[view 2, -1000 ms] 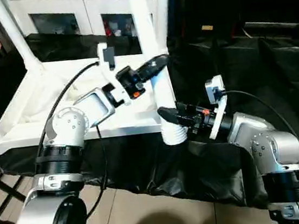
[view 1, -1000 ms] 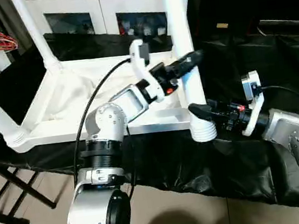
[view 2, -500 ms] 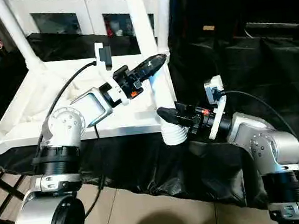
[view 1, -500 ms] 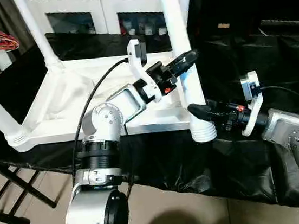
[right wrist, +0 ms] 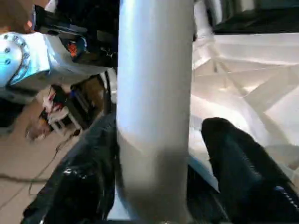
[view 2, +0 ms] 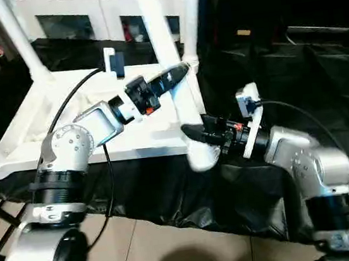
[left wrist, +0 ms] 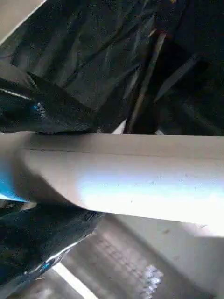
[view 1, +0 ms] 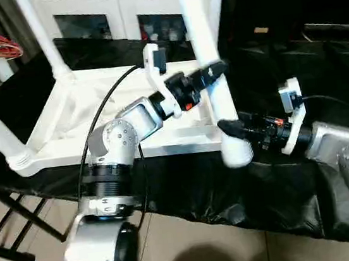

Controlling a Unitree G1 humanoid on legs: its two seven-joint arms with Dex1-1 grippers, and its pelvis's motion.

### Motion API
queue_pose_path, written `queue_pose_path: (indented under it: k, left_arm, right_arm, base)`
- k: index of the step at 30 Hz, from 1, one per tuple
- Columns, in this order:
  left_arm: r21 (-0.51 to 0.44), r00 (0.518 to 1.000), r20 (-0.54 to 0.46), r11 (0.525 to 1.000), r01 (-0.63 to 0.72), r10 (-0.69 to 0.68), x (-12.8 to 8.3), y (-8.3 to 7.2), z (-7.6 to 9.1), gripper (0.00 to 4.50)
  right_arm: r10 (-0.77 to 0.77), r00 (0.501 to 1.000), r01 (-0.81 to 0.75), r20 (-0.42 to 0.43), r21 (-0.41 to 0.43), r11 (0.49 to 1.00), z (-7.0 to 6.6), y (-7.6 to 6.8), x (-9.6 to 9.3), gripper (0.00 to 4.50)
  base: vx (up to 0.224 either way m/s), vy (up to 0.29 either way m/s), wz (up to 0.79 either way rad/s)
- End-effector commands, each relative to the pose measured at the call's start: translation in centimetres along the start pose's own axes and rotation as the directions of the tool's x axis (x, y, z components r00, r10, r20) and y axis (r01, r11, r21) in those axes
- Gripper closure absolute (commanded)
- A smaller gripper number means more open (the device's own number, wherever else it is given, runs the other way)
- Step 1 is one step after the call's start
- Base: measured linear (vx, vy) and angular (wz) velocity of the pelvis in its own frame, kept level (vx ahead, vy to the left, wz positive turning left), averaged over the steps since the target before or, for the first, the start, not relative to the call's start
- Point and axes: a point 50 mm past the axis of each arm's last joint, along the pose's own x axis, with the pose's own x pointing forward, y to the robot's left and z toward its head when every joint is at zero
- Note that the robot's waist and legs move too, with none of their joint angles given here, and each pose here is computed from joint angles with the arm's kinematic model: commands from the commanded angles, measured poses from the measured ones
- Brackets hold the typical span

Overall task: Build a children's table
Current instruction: Pick table leg

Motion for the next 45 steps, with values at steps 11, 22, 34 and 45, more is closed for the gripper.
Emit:
queue_pose_path:
  k: [11, 22, 34, 45]
  left_arm:
    - [0.122, 0.988, -0.109, 0.985, 0.121, -0.108, 0.5, -1.3, 1.1, 2.66]
    - [0.142, 0.982, -0.142, 0.979, 0.146, -0.125, 0.7, -1.7, 0.9, 2.66]
    - [0.148, 0.974, -0.177, 0.975, 0.167, -0.14, 1.0, -1.9, 0.6, 2.66]
    - [0.147, 0.969, -0.194, 0.973, 0.18, -0.15, 1.1, -1.9, 0.4, 2.66]
  right_arm:
    - [0.095, 0.988, -0.097, -0.119, -0.007, 0.995, 0.6, 0.6, 0.0, 1.18]
    - [0.109, 0.978, -0.109, -0.18, 0.007, 0.994, -0.4, 0.8, 0.9, 1.18]
    - [0.098, 0.972, -0.1, -0.211, 0.004, 0.995, -1.2, 0.7, 1.3, 1.18]
    - [0.102, 0.968, -0.105, -0.229, 0.0, 0.995, -1.5, 0.7, 1.4, 1.45]
  base:
    - [0.0, 0.0, 0.0]
    - [0.0, 0.0, 0.0]
    - [0.0, 0.0, 0.0]
    - [0.0, 0.0, 0.0]
